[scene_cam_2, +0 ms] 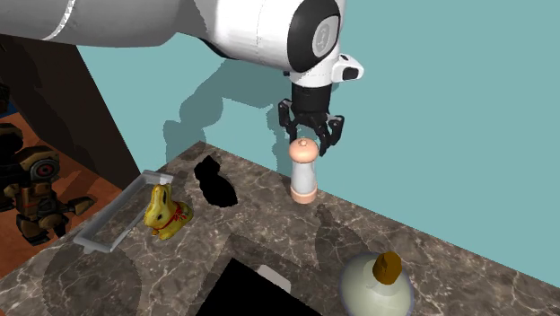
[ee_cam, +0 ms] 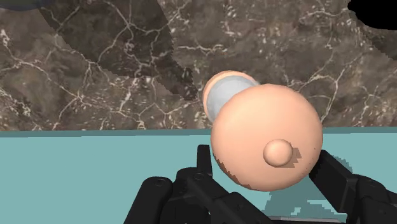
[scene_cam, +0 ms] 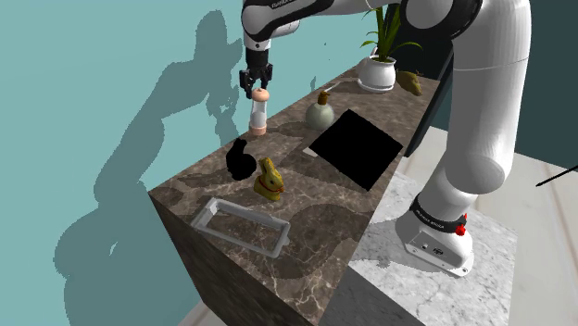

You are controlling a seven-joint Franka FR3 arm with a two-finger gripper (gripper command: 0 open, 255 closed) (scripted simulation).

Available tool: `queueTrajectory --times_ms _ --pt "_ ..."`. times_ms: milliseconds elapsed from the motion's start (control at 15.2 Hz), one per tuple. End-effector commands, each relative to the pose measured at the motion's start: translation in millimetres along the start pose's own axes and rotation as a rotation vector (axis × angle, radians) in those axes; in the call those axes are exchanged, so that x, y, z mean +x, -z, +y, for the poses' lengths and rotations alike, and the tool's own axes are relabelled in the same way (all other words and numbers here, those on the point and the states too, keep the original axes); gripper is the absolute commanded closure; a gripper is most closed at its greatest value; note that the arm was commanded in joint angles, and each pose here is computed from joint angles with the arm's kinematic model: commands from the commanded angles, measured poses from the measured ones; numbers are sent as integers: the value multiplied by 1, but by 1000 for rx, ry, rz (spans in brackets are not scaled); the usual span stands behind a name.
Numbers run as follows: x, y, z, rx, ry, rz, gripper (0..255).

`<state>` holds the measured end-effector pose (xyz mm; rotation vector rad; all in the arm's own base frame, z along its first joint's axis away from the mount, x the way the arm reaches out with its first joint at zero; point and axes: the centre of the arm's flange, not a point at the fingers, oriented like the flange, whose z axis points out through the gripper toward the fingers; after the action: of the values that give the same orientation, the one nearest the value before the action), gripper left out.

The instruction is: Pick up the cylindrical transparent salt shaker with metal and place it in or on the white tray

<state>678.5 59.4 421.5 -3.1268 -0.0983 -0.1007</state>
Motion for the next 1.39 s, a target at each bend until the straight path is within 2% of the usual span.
queueTrajectory --times_ms 0,858,1320 --pt "0 11 0 0 0 0 255" --pt "4 75 -1 0 0 0 255" --pt "-50 92 -74 0 0 0 255"
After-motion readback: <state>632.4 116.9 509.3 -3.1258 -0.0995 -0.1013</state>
